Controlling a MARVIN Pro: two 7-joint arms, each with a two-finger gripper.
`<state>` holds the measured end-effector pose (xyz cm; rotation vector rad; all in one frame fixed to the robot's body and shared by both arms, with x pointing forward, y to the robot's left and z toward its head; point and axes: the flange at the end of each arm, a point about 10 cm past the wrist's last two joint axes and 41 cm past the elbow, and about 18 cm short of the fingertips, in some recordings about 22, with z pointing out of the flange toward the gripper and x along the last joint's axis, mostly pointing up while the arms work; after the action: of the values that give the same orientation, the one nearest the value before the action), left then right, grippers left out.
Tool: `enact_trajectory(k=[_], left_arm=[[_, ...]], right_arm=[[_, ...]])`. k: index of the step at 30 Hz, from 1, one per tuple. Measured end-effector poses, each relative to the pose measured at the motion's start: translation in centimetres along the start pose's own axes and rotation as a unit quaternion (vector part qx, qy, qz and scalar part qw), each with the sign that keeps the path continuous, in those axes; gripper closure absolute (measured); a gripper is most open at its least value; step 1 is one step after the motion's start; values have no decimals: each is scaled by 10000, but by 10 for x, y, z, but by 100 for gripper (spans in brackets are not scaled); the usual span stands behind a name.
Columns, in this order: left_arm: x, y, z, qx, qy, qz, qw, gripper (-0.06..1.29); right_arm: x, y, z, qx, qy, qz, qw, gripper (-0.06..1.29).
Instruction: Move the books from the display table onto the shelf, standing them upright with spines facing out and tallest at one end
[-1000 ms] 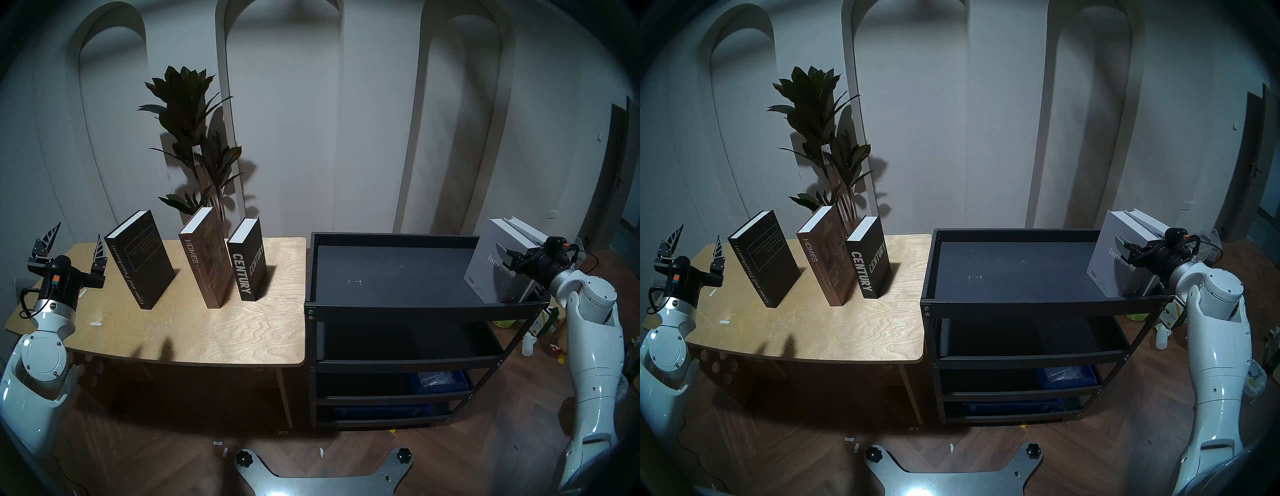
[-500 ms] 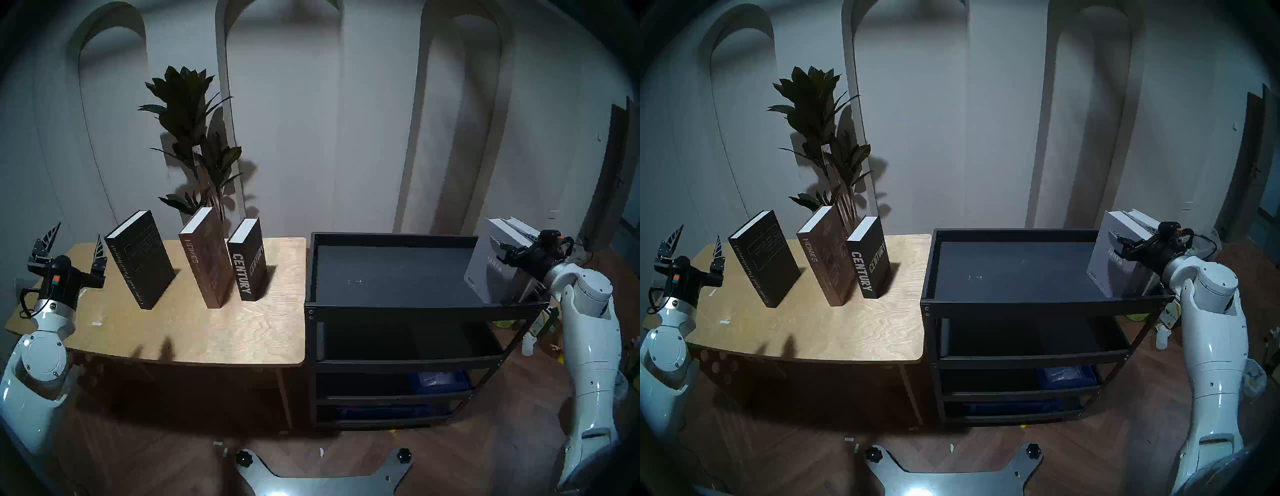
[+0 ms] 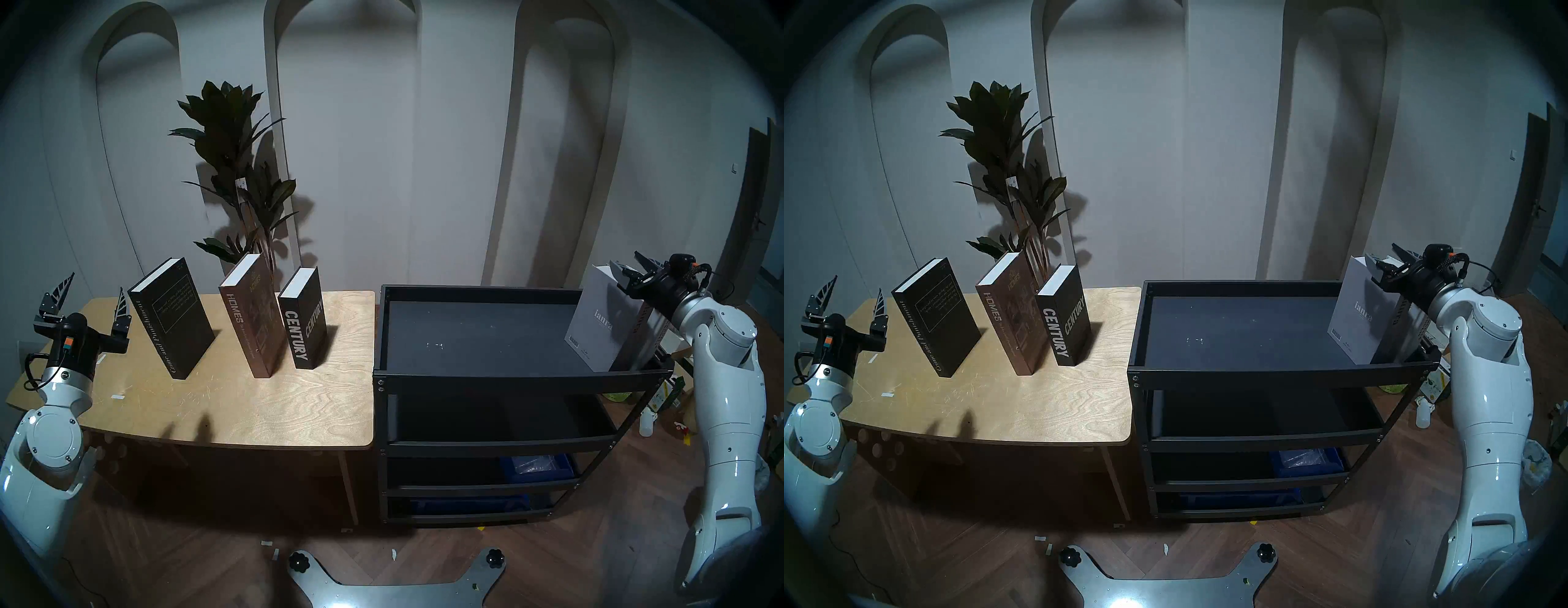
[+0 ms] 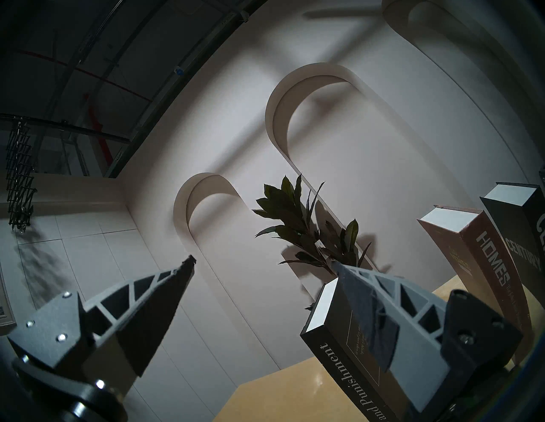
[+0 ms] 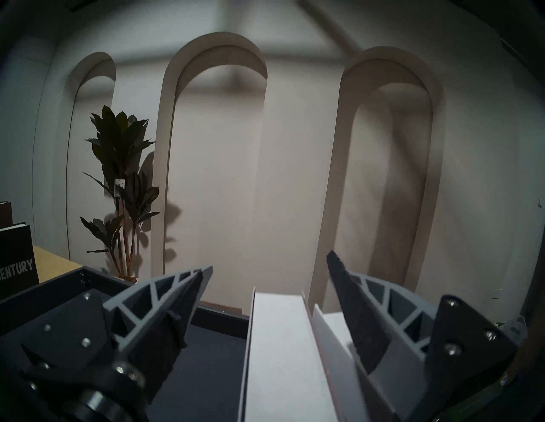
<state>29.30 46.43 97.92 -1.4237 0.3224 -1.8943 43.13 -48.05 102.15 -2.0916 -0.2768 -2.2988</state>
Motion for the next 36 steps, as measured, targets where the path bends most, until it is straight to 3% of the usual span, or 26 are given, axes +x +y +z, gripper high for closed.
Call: enact_trajectory(k=[6, 14, 19, 23, 36], left_arm=[[0, 0, 0, 0, 0, -1, 10000, -2], [0, 0, 0, -1, -1, -1, 10000, -2], [0, 0, 0, -3, -3, -2, 10000, -2], [0, 1, 0, -5, -7, -4, 10000, -2], [-1, 1, 0, -10, -15, -6, 10000, -2]], right_arm=[[25, 2, 3, -32, 248, 47, 9997, 21], [70, -19, 5, 123, 894, 189, 9957, 22], [86, -49, 12, 308, 1300, 319, 9905, 21], [90, -82, 19, 570, 1492, 453, 9861, 2], [87, -210, 29, 1518, 1705, 986, 9686, 2]])
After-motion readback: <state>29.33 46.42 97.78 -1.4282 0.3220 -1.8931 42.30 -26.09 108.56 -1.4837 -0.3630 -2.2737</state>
